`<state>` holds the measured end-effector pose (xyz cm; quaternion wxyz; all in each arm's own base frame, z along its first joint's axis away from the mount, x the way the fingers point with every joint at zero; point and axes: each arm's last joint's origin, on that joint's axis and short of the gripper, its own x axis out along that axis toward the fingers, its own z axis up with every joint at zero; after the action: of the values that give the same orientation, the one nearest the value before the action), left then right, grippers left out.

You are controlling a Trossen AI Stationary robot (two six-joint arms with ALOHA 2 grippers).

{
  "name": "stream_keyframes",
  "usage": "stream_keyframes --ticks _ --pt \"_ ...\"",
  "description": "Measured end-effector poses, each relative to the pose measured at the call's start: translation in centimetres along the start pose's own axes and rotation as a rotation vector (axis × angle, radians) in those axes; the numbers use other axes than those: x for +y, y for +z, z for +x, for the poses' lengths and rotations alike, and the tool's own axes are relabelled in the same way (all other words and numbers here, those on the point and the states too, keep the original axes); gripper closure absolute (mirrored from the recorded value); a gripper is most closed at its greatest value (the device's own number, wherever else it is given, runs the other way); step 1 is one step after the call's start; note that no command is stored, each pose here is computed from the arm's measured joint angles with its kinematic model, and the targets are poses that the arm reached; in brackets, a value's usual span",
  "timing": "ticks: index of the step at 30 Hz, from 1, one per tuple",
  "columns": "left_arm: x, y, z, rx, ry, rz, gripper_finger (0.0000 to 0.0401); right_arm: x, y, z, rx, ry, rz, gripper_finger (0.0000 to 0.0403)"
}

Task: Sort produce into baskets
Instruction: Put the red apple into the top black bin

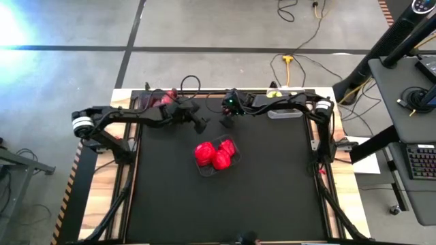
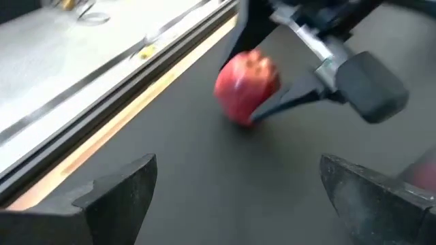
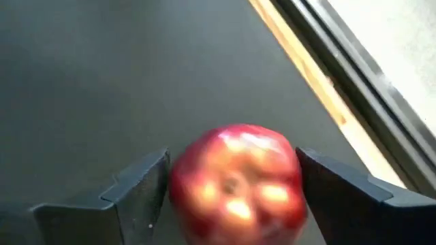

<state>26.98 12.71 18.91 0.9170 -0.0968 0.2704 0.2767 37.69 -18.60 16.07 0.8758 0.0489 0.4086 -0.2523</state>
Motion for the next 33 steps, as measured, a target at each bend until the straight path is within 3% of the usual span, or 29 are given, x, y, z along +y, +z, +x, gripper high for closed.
stream_keyframes --ticks 7,12,18,27,33 --pt "-0.4 -0.9 2.1 -0.093 -0.082 0.068 0.0011 0.2 1.2 -2.6 -0.036 0.003 -0.037 0.0047" --pt "-0.8 -1.8 4.0 -0.102 -0.125 0.125 0.0011 0.7 1.9 -6.3 -0.023 0.019 -0.08 0.0031" --pt "-1.5 -1.9 6.3 -0.103 -0.162 0.137 0.0011 -0.5 0.9 -9.5 0.119 -0.166 -0.091 0.003" --pt "-2.4 -1.5 8.1 -0.098 -0.171 0.242 0.0012 -3.5 -1.7 -7.6 0.211 -0.284 -0.068 0.003" --pt "-2.8 -1.2 8.9 -0.113 -0.233 0.321 0.0012 -5.6 -4.0 -5.5 0.308 -0.287 -0.038 0.003"
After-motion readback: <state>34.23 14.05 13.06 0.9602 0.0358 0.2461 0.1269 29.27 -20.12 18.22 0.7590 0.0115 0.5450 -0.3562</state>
